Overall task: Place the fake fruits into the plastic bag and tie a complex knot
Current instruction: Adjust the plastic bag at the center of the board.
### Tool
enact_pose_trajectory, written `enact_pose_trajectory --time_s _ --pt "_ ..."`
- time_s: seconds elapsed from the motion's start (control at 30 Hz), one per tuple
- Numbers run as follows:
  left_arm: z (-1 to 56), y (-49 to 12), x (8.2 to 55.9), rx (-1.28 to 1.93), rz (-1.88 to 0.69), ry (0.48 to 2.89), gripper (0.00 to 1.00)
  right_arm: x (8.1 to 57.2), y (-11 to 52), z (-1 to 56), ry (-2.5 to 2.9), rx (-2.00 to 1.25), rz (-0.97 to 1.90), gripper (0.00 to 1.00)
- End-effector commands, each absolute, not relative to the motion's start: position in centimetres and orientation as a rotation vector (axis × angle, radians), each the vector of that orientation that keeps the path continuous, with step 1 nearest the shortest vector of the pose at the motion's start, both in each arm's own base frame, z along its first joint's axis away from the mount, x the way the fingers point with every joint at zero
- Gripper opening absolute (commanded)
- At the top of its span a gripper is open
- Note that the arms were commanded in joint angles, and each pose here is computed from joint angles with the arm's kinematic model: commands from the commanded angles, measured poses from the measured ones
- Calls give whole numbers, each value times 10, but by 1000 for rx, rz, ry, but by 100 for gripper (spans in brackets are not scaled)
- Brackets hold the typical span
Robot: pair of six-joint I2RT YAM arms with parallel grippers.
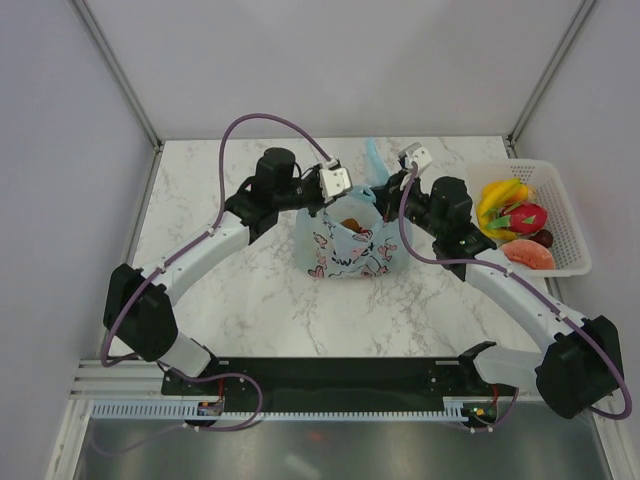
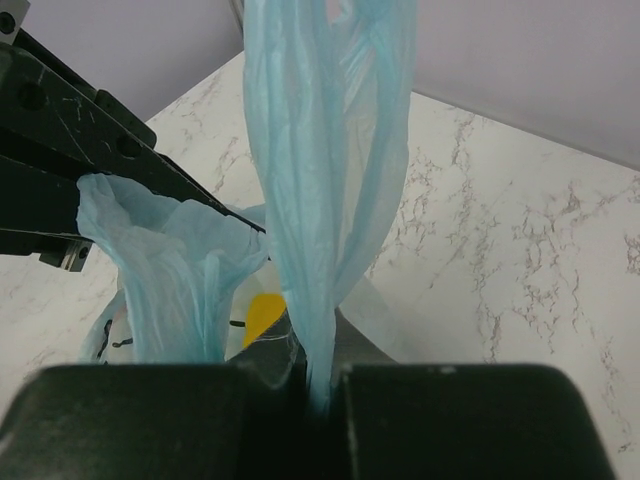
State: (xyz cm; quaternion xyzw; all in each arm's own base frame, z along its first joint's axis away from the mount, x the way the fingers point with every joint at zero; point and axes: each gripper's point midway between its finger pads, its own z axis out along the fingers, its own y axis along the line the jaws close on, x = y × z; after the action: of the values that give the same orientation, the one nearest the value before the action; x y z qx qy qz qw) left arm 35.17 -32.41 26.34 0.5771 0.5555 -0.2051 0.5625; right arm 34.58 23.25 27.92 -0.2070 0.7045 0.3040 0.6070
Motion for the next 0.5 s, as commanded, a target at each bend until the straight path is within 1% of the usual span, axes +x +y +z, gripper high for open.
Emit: enact_pose_trajectory --time_s 0.0,0.1,0.27,0.47 --pt "278 -328 353 1384 -449 1253 2 344 230 291 1587 -487 692 5" --pt "276 -327 356 1377 -439 1269 2 343 229 295 1580 -473 693 7" --pt "278 -328 363 1336 -448 1318 2 339 226 297 1583 -476 686 18" --pt "284 -332 364 1331 -474 1328 2 333 221 294 1592 -507 654 24"
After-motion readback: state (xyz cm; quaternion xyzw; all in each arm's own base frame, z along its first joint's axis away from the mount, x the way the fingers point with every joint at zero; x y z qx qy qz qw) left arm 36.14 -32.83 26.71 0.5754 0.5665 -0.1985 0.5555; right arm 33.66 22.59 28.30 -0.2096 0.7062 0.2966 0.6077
